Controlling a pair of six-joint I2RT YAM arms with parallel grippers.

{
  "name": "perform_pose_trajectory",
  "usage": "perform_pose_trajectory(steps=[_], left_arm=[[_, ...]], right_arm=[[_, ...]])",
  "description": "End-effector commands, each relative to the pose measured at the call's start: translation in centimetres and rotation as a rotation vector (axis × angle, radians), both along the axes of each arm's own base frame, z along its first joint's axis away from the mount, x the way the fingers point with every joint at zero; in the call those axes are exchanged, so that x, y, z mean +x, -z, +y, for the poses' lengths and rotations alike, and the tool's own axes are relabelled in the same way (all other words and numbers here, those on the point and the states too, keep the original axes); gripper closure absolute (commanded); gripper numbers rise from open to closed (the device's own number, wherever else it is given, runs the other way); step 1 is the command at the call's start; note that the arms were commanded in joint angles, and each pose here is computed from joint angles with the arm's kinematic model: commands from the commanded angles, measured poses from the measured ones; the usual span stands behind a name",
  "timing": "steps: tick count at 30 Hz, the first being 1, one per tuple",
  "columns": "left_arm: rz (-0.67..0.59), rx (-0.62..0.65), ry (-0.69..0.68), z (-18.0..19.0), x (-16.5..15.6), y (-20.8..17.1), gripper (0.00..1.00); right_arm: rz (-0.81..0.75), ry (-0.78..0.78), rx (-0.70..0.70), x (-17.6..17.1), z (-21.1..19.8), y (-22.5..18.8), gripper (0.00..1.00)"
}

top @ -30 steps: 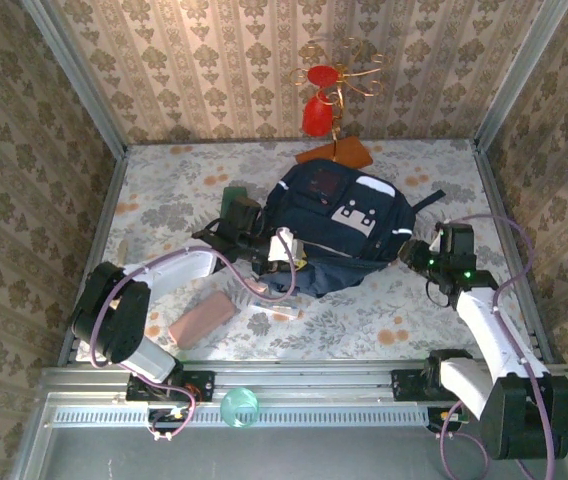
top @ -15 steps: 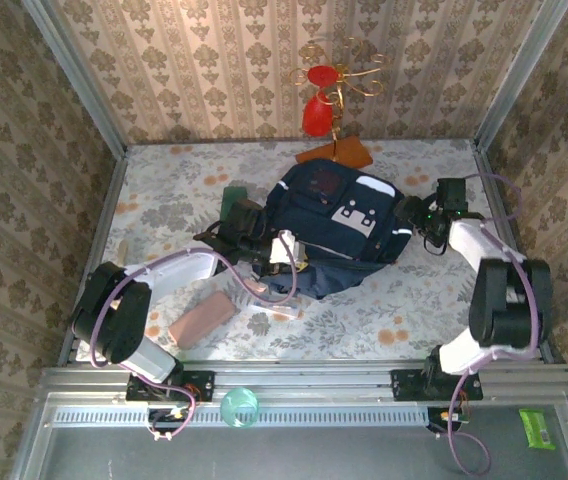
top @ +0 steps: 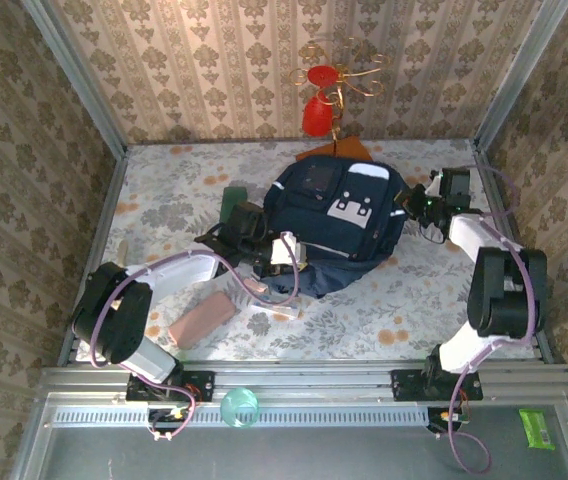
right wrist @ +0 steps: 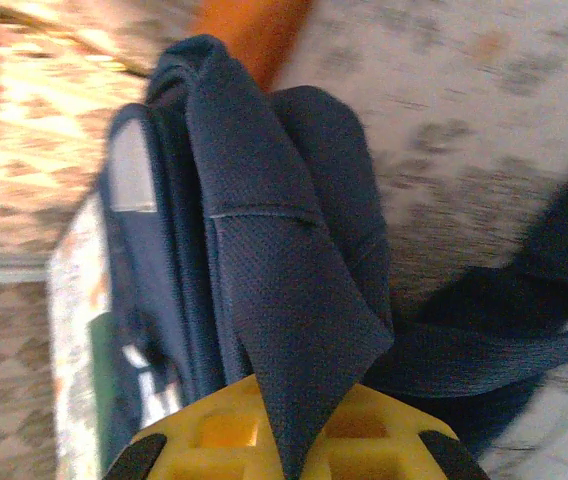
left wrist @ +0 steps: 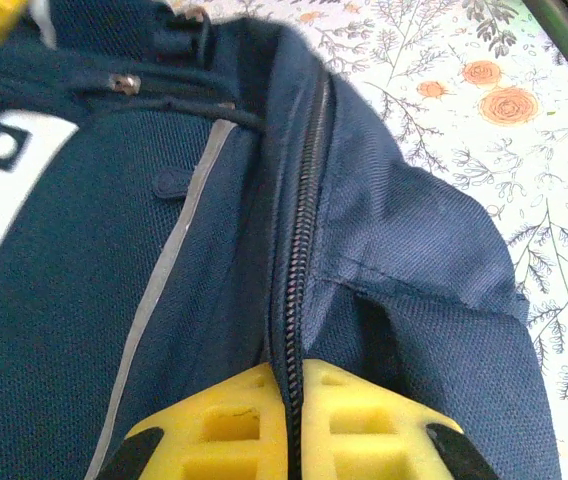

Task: Pack the student bag

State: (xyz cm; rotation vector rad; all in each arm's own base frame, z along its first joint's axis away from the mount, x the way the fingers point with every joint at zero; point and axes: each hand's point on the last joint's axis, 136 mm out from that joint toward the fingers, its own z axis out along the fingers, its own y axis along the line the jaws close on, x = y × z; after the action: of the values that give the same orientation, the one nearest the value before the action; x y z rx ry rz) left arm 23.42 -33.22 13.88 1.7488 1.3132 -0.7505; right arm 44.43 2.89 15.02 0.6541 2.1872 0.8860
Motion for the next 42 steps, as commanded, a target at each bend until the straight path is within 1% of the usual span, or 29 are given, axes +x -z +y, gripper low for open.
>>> perform_pose_trajectory(steps=[1,5,10,12,15,18,21,22,25,28,30,33,35,38,40,42], left_arm=[[-0.043,-0.025,-0.041,-0.7,1.4,-0.2,1.0],[-0.026,-0.004,-0.045,-1.0,1.4,0.9,1.0],[-0.022,0.014,-0.071,-1.1,2.0,1.8,1.0],[-0.02,0.02,-0.079,-1.1,2.3,2.0,1.0],[-0.024,0.019,-0.082,-1.3,2.6,2.0,1.0],[-0.022,0.02,-0.088,-1.3,2.9,1.9,1.0],[-0.029,0.017,-0.089,-1.3,3.1,1.6,1.0],[-0.032,0.016,-0.09,-1.2,3.2,1.5,1.0],[-0.056,0.03,-0.121,-0.9,4.0,1.4,1.0],[-0.074,0.038,-0.136,-0.6,4.7,1.0,1.0],[-0.098,0.048,-0.168,-0.3,5.8,0.7,1.0],[-0.132,0.058,-0.233,0.3,8.2,0.2,1.0],[-0.147,0.061,-0.276,0.8,9.8,0.0,0.96],[-0.146,0.053,-0.325,1.2,11.5,-0.1,0.9],[-0.14,0.048,-0.337,1.2,12.0,0.0,0.87],[-0.142,0.054,-0.355,1.4,12.6,0.2,0.83]], right_arm=[[-0.297,-0.212,0.065,-0.9,5.2,-11.2,1.0],[-0.383,-0.335,0.046,-3.9,8.4,-15.0,1.0],[-0.471,-0.409,0.008,-7.8,9.6,-18.0,1.0],[-0.489,-0.394,-0.029,-9.2,9.2,-18.6,1.0],[-0.48,-0.326,-0.084,-10.9,7.8,-18.4,1.0],[-0.455,-0.232,-0.118,-12.1,5.9,-17.3,1.0],[-0.348,-0.118,-0.179,-12.4,3.5,-14.7,1.0],[-0.292,-0.059,-0.211,-12.4,2.3,-13.5,1.0],[-0.179,0.064,-0.295,-12.8,-0.3,-10.4,1.0],[-0.137,0.155,-0.34,-13.3,-2.1,-8.9,1.0],[-0.132,0.201,-0.352,-13.7,-2.9,-8.3,1.0],[-0.135,0.244,-0.345,-14.5,-3.4,-7.5,1.0],[-0.121,0.256,-0.331,-15.1,-3.3,-6.4,1.0],[-0.048,0.241,-0.303,-15.6,-2.9,-3.1,1.0],[0.009,0.226,-0.292,-15.7,-2.7,-0.7,0.98],[0.048,0.209,-0.25,-15.5,-2.1,1.4,0.96]])
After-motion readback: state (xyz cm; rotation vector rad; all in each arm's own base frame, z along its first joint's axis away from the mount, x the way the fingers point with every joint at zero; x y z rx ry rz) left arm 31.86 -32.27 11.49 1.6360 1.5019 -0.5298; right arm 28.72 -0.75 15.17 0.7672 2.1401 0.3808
